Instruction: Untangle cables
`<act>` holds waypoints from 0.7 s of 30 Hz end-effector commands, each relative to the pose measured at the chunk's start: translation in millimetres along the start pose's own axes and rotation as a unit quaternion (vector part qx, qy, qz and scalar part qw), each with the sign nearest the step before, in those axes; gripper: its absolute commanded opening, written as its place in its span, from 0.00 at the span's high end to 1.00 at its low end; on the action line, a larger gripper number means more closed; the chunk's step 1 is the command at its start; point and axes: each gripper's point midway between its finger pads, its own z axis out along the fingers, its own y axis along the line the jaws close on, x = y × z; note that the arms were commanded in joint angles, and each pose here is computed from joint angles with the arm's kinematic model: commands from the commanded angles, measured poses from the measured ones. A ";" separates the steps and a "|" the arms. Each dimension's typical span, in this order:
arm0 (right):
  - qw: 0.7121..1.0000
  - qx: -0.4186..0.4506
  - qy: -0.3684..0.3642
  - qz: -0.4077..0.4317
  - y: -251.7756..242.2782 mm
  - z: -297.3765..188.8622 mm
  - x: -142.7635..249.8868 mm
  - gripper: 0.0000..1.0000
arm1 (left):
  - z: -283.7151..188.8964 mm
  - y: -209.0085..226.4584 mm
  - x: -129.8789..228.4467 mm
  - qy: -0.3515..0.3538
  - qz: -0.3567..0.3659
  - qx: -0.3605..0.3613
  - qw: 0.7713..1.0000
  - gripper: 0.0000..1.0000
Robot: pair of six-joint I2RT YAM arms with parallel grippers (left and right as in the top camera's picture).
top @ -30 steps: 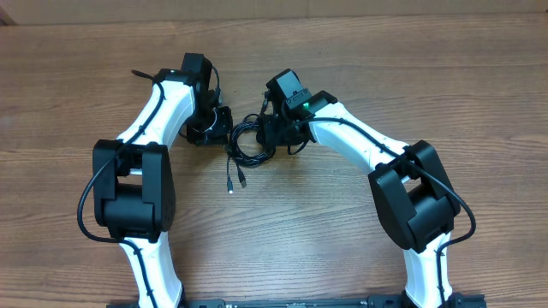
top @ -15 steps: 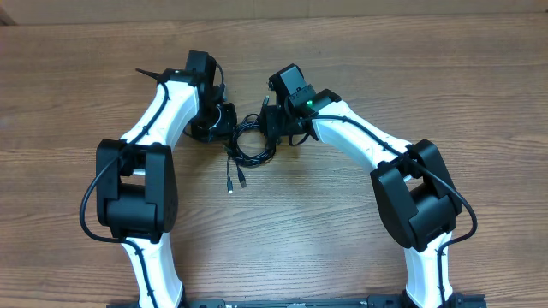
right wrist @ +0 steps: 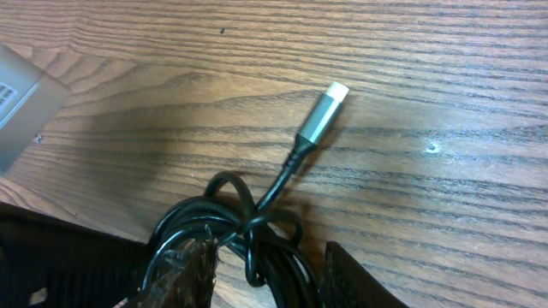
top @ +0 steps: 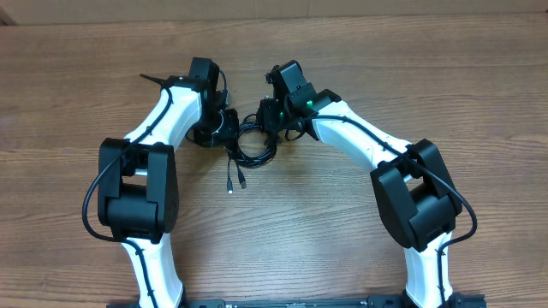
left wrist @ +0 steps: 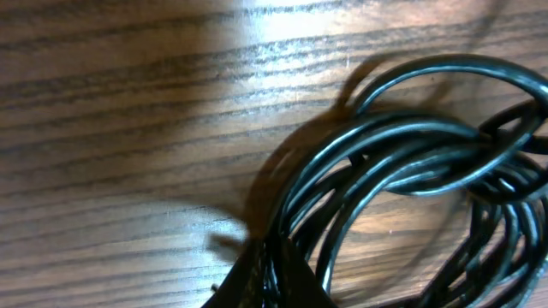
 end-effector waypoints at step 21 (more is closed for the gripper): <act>0.992 0.026 0.033 0.122 -17.1 -4.8 15.4 0.59 | 36.5 13.3 25.9 0.013 0.043 -0.002 0.999 0.94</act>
